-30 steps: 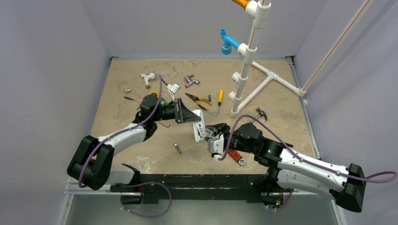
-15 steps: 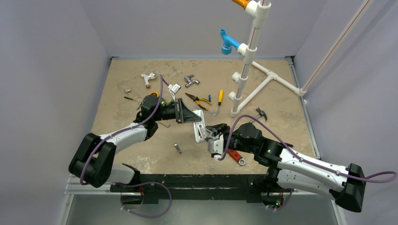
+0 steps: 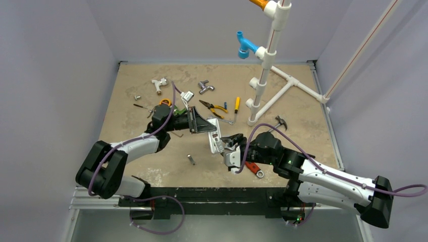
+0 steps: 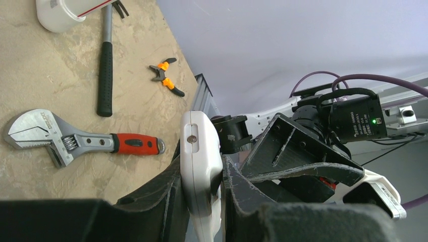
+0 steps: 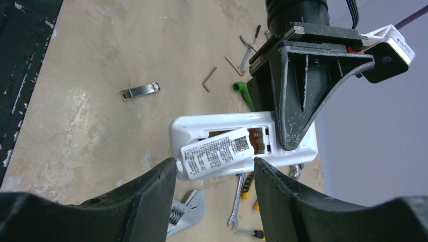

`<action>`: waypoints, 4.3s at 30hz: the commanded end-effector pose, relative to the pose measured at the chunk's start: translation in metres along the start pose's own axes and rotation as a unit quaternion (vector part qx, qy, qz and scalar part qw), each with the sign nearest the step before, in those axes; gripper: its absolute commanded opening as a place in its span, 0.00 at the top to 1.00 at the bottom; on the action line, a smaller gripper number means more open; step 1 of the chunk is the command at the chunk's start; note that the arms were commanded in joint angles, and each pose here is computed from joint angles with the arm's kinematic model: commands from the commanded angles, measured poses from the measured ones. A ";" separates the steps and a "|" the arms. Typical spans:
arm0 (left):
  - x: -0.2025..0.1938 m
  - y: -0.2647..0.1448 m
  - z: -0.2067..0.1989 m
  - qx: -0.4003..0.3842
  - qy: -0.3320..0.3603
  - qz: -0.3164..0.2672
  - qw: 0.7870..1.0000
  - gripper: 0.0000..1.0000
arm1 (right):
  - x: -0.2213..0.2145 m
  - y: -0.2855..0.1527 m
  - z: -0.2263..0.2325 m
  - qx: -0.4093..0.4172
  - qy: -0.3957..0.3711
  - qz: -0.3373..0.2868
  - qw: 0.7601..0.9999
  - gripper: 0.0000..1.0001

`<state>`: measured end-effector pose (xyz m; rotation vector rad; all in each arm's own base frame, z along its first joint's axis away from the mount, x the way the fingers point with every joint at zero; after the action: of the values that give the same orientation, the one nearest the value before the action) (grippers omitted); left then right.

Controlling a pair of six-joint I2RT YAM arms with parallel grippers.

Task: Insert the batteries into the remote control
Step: Remove the battery cover from the remote control.

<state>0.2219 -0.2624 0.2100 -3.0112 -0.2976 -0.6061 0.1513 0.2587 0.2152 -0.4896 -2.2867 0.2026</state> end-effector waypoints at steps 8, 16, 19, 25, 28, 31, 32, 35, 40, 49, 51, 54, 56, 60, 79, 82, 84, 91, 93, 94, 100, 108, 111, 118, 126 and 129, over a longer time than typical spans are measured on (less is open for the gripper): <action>0.001 0.001 -0.008 -0.030 0.020 -0.009 0.999 1.00 | 0.018 -0.003 -0.021 -0.032 0.000 -0.024 0.999 0.45; -0.003 0.001 -0.001 -0.030 0.012 -0.005 0.999 1.00 | 0.018 -0.003 -0.022 -0.034 -0.004 -0.022 0.999 0.45; -0.004 0.001 0.001 -0.029 0.009 -0.006 1.000 1.00 | 0.016 -0.003 -0.020 -0.031 -0.003 -0.019 0.999 0.45; -0.002 0.001 -0.002 -0.039 0.001 -0.009 0.999 1.00 | 0.009 0.001 -0.016 -0.025 -0.003 -0.010 1.000 0.45; 0.000 0.003 -0.005 -0.051 -0.004 -0.010 0.999 1.00 | 0.007 0.002 -0.013 -0.020 -0.001 -0.007 1.000 0.46; 0.001 0.004 -0.003 -0.056 -0.012 -0.011 0.998 1.00 | 0.006 0.002 -0.011 -0.018 0.000 -0.009 1.000 0.45; 0.001 0.004 -0.002 -0.056 -0.014 -0.010 0.998 1.00 | 0.006 0.002 -0.011 -0.018 0.001 -0.009 1.000 0.45; 0.000 0.005 -0.001 -0.058 -0.018 -0.010 0.998 1.00 | 0.006 0.001 -0.010 -0.019 0.000 -0.010 1.000 0.45; 0.001 0.005 0.000 -0.056 -0.021 -0.009 0.998 1.00 | 0.007 0.001 -0.007 -0.012 0.003 -0.015 1.000 0.45; 0.001 0.006 0.000 -0.055 -0.024 -0.007 0.998 1.00 | 0.005 0.001 -0.005 -0.012 0.006 -0.013 1.000 0.45; 0.001 0.006 0.000 -0.053 -0.025 -0.008 0.998 1.00 | 0.006 0.000 -0.006 -0.013 0.005 -0.014 1.000 0.45; 0.001 0.006 0.000 -0.053 -0.026 -0.008 0.998 1.00 | 0.005 0.001 -0.004 -0.011 0.008 -0.013 1.000 0.45; 0.001 0.006 0.001 -0.053 -0.028 -0.008 0.998 1.00 | 0.005 0.001 -0.003 -0.009 0.010 -0.015 1.000 0.45; 0.001 0.006 0.002 -0.052 -0.028 -0.007 0.998 1.00 | 0.010 0.002 -0.005 -0.013 0.012 -0.032 0.999 0.44; 0.001 0.007 0.003 -0.050 -0.029 -0.010 0.998 1.00 | 0.060 -0.014 -0.077 -0.202 0.287 -0.146 0.925 0.22; 0.002 0.005 0.000 -0.052 -0.024 -0.015 0.998 1.00 | 0.057 -0.013 -0.088 -0.222 0.417 -0.100 0.876 0.23; 0.002 0.004 -0.001 -0.048 -0.022 -0.020 0.998 1.00 | 0.052 -0.012 -0.089 -0.235 0.490 -0.061 0.837 0.25; 0.002 0.003 -0.004 -0.040 -0.014 -0.018 0.999 1.00 | 0.024 -0.020 -0.069 -0.275 0.582 0.105 0.758 0.16; 0.002 0.004 -0.003 -0.038 -0.014 -0.016 0.999 1.00 | 0.023 -0.020 -0.062 -0.262 0.593 0.135 0.750 0.13; 0.003 0.004 -0.003 -0.037 -0.014 -0.015 0.999 1.00 | 0.024 -0.019 -0.060 -0.252 0.597 0.151 0.747 0.13; 0.004 0.005 -0.004 -0.038 -0.013 -0.014 0.999 1.00 | 0.026 -0.008 -0.040 -0.197 0.620 0.188 0.736 0.13; 0.005 0.006 -0.002 -0.037 -0.015 -0.013 0.999 1.00 | 0.028 0.007 -0.018 -0.131 0.627 0.203 0.740 0.22; 0.005 0.006 -0.002 -0.035 -0.018 -0.014 0.999 1.00 | 0.024 0.011 -0.013 -0.123 0.624 0.213 0.742 0.23; 0.006 0.007 0.000 -0.031 -0.020 -0.016 0.999 1.00 | 0.019 0.016 -0.011 -0.125 0.616 0.225 0.745 0.34; 0.006 0.008 0.001 -0.031 -0.020 -0.012 0.999 1.00 | 0.016 0.015 -0.004 -0.109 0.608 0.242 0.748 0.43; 0.007 0.008 0.000 -0.033 -0.019 -0.013 0.999 1.00 | 0.014 0.017 -0.002 -0.107 0.608 0.246 0.748 0.45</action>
<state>0.2248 -0.2649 0.1962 -3.0749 -0.3217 -0.4280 0.1504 0.2755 0.2149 -0.9932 -0.8401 -0.1438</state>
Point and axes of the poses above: each gripper's point midway between its finger pads, its own y axis out along the fingers, its own z axis along the line the jaws close on, x = y × z, the point moved 3 cm from there along -y, back along the fingers, and after that the axes turned 2 degrees about -y, right-handed, at the moved point
